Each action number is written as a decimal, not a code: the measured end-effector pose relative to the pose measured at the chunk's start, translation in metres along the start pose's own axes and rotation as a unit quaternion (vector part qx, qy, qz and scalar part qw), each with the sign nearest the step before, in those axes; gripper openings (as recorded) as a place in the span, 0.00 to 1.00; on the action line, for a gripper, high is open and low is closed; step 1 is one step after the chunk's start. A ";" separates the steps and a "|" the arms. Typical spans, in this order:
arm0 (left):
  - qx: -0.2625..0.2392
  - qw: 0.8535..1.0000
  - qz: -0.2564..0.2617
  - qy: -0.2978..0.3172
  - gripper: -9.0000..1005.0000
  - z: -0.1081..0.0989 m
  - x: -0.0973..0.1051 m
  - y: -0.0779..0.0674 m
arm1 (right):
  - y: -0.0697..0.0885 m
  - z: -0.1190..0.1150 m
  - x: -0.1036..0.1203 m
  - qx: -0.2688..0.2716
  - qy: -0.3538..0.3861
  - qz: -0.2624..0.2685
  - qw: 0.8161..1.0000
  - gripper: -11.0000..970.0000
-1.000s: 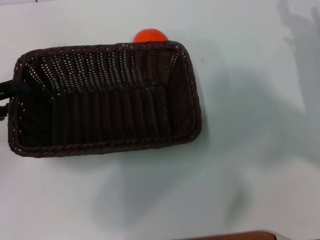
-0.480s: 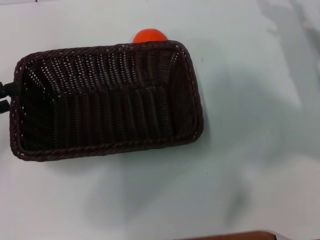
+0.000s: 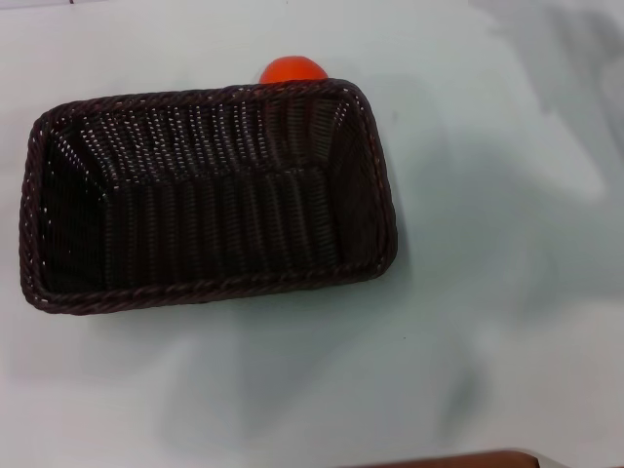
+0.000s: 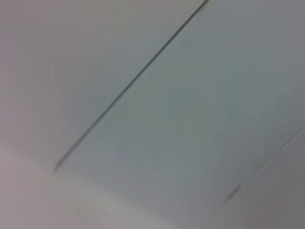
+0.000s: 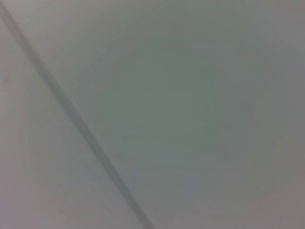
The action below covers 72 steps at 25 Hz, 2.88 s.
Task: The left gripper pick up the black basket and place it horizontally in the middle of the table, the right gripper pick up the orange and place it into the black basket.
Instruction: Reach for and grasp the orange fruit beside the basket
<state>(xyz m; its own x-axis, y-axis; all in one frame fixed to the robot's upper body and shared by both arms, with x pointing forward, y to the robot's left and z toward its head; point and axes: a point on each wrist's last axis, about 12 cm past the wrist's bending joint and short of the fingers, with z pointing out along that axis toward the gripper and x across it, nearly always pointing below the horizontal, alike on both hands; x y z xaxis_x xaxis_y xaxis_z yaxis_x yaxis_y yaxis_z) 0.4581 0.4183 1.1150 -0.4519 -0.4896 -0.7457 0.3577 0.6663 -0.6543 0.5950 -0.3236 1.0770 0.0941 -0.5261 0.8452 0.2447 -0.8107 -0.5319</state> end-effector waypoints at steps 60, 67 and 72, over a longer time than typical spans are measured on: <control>0.220 0.962 0.128 -0.094 0.70 0.030 0.033 -0.051 | -0.156 0.123 -0.058 0.038 -0.492 -0.153 0.856 0.85; 0.222 0.962 0.129 -0.092 0.70 0.035 0.032 -0.051 | -0.158 0.122 -0.063 0.041 -0.490 -0.165 0.855 0.70; 0.223 0.963 0.127 -0.086 0.70 0.040 0.032 -0.052 | -0.159 0.123 -0.064 0.044 -0.489 -0.167 0.855 0.57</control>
<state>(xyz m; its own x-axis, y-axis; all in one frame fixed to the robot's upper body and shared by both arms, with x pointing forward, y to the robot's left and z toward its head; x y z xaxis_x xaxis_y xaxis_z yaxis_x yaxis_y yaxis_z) 0.4584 0.3457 1.1202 -0.1752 -0.4540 -0.8736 0.7717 0.4877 -0.4082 0.6684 -0.1294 1.1146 0.7566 0.2325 0.6112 0.4831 -0.8287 -0.2827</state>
